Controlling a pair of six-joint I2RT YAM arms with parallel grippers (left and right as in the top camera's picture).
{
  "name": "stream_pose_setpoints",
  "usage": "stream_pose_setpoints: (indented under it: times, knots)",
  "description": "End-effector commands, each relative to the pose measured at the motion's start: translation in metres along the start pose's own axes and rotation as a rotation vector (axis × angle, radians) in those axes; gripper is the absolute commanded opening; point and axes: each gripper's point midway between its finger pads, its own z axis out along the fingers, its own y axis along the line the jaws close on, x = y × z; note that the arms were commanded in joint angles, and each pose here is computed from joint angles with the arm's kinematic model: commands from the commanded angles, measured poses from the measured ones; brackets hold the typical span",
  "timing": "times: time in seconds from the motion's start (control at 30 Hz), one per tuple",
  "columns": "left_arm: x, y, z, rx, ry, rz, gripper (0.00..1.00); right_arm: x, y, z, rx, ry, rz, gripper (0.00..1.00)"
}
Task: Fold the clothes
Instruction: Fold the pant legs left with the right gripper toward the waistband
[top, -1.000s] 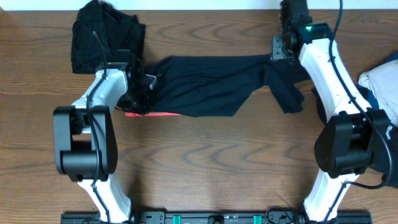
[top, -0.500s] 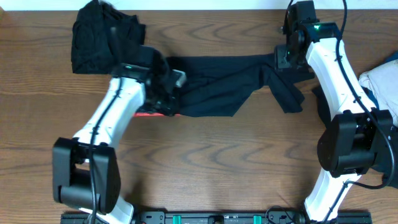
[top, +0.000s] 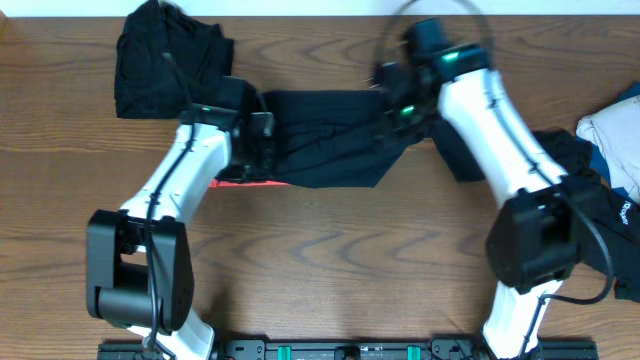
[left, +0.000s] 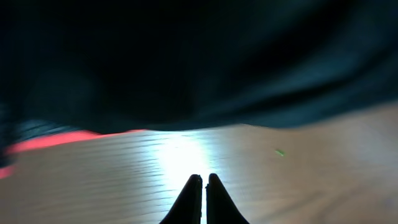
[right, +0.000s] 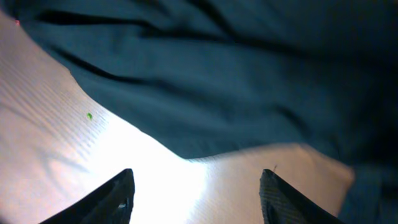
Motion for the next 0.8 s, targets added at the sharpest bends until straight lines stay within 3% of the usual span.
stream_pose_setpoints:
  times: [0.0, 0.1, 0.2, 0.27, 0.3, 0.33, 0.77]
  knots:
    - [-0.003, 0.034, -0.003, -0.066, -0.010, -0.195, 0.12, -0.002, 0.025, 0.019, 0.159, 0.042, -0.196, 0.64]
    - [-0.001, 0.052, -0.008, -0.072, -0.002, -0.252, 0.17, -0.002, 0.043, 0.036, 0.266, 0.080, -0.291, 0.64]
    - [0.001, 0.068, -0.012, -0.077, 0.001, -0.304, 0.29, 0.000, 0.059, 0.053, 0.284, 0.102, -0.342, 0.65]
    - [0.002, 0.078, -0.014, -0.080, 0.000, -0.334, 0.55, 0.003, 0.070, 0.065, 0.253, 0.117, -0.370, 0.66]
    - [0.002, 0.084, -0.016, -0.081, -0.002, -0.351, 0.63, 0.005, 0.076, 0.072, 0.235, 0.129, -0.392, 0.67]
    - [0.002, 0.089, -0.017, -0.082, -0.004, -0.367, 0.66, 0.008, 0.080, 0.078, 0.221, 0.143, -0.409, 0.67]
    - [0.005, 0.105, -0.021, -0.086, -0.002, -0.416, 0.68, 0.004, 0.108, 0.103, 0.134, 0.119, -0.512, 0.70]
